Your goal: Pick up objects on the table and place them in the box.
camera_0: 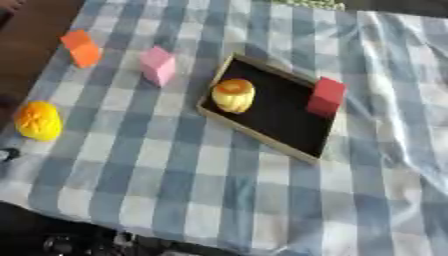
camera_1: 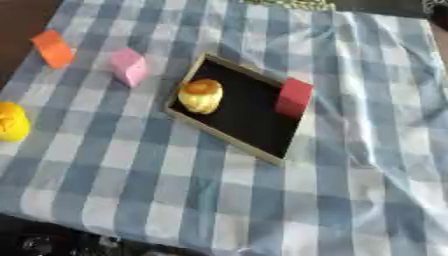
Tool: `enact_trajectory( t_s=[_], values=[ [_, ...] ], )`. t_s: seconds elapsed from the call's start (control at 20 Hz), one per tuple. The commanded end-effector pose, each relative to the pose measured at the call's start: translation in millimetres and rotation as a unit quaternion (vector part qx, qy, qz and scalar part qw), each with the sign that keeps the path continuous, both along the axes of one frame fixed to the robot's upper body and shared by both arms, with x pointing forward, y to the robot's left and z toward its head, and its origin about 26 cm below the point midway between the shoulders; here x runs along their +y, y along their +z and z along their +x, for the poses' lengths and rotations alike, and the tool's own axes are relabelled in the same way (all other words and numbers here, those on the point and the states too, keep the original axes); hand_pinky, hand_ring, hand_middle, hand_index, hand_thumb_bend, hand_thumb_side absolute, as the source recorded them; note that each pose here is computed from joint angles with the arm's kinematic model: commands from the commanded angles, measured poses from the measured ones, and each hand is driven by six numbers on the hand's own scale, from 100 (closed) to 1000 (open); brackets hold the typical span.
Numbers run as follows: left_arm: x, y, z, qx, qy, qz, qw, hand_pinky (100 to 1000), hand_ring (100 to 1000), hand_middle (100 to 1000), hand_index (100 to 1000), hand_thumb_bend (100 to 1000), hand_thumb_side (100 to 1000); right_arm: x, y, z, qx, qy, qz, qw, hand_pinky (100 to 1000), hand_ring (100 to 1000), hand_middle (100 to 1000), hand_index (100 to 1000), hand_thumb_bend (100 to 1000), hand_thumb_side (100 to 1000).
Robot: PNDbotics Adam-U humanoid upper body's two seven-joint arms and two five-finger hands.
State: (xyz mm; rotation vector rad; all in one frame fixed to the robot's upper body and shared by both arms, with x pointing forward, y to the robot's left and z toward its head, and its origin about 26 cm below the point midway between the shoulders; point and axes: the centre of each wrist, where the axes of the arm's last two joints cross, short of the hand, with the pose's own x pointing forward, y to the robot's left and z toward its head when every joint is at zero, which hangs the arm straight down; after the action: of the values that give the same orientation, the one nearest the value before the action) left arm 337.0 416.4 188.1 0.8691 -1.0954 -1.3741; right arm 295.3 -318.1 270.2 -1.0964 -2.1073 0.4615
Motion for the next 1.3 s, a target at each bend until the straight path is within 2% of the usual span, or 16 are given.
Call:
enact_trajectory(
  t_s=[0.05, 0.45, 0.6, 0.8, 1.05, 1.3],
  values=[
    [0, 11.8, 4.5, -0.026, 0.004, 0.011, 1.000, 869, 830, 767, 888, 521, 221, 1, 8.3, -3.3, -0.009, 0.007, -0.004, 1.000, 802, 761, 574, 720, 251, 331],
    [-6, 4.0, 17.5, -0.014, -0.011, 0.003, 1.000, 842, 786, 726, 846, 467, 176, 3, 7.5, -2.8, -0.006, 0.016, 0.000, 1.000, 802, 760, 566, 719, 250, 333],
    [-9, 2.8, 19.5, -0.013, -0.021, -0.002, 1.000, 825, 763, 696, 818, 394, 100, 3, 6.7, -2.6, -0.004, 0.019, 0.001, 1.000, 801, 760, 565, 719, 248, 336],
    [-15, 6.4, 19.0, -0.025, -0.035, -0.013, 0.999, 808, 735, 651, 771, 282, 100, 4, 5.9, -2.5, -0.001, 0.022, 0.002, 1.000, 802, 760, 565, 719, 246, 339],
    [-30, 29.2, 11.2, -0.070, -0.058, -0.013, 0.996, 783, 694, 604, 725, 220, 100, 4, 5.3, -2.4, 0.001, 0.023, 0.002, 1.000, 802, 760, 565, 719, 246, 341],
    [-51, 66.7, -4.1, -0.144, -0.089, 0.001, 0.986, 781, 684, 597, 717, 239, 100, 3, 5.3, -2.7, 0.001, 0.021, 0.001, 1.000, 803, 760, 565, 719, 246, 342]
  ],
)
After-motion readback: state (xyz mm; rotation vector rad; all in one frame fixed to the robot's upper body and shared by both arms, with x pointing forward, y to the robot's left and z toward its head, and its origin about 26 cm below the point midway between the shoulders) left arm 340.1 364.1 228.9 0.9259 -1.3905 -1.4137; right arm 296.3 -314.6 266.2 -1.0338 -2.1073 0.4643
